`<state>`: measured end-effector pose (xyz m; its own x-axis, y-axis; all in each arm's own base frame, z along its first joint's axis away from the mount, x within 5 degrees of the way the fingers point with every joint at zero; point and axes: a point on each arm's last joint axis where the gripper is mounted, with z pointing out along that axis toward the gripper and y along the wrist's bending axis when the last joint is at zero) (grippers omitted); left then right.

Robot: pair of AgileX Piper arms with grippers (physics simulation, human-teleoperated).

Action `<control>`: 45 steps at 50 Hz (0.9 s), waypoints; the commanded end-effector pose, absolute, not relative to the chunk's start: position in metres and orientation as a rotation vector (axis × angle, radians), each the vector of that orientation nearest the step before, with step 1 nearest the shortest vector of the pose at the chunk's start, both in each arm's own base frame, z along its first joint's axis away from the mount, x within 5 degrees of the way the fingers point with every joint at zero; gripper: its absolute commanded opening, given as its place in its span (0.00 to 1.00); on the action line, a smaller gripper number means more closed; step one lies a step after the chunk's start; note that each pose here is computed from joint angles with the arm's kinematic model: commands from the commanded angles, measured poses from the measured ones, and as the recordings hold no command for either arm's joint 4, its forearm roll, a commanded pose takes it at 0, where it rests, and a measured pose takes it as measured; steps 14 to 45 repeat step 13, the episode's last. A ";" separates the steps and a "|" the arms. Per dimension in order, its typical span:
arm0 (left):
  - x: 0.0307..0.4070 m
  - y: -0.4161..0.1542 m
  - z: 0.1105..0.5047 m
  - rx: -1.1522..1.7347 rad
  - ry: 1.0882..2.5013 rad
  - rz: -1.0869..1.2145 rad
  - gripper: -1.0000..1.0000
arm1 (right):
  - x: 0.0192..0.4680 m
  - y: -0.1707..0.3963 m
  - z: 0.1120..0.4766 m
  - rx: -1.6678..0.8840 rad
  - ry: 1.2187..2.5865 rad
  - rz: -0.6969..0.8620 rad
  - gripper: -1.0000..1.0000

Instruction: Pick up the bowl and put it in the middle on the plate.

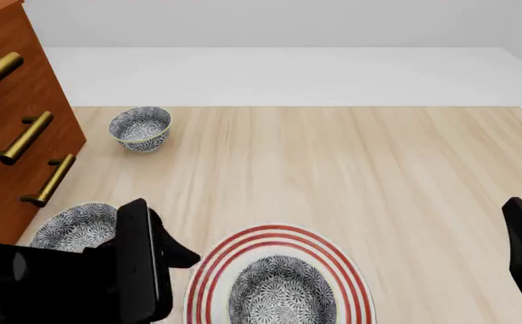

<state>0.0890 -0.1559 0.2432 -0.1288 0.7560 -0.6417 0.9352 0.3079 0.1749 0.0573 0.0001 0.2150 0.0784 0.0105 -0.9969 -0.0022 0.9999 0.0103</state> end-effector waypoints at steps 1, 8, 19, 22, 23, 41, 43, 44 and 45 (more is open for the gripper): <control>0.083 -0.125 0.242 1.438 1.960 -0.324 1.00 | 0.057 0.000 0.215 0.007 1.492 0.009 1.00; 0.078 -0.108 0.244 1.409 1.969 -0.299 1.00 | 0.057 0.000 0.215 0.007 1.492 0.009 1.00; 0.073 -0.094 0.243 1.371 1.981 -0.288 1.00 | 0.057 0.000 0.215 0.007 1.492 0.009 1.00; 0.073 -0.094 0.243 1.371 1.981 -0.288 1.00 | 0.057 0.000 0.215 0.007 1.492 0.009 1.00; 0.073 -0.094 0.243 1.371 1.981 -0.288 1.00 | 0.057 0.000 0.215 0.007 1.492 0.009 1.00; 0.073 -0.094 0.243 1.371 1.981 -0.288 1.00 | 0.057 0.000 0.215 0.007 1.492 0.009 1.00; 0.073 -0.094 0.243 1.371 1.981 -0.288 1.00 | 0.057 0.000 0.215 0.007 1.492 0.009 1.00; 0.073 -0.094 0.243 1.371 1.981 -0.288 1.00 | 0.057 0.000 0.215 0.007 1.492 0.009 1.00; 0.073 -0.094 0.243 1.371 1.981 -0.288 1.00 | 0.057 0.000 0.215 0.007 1.492 0.009 1.00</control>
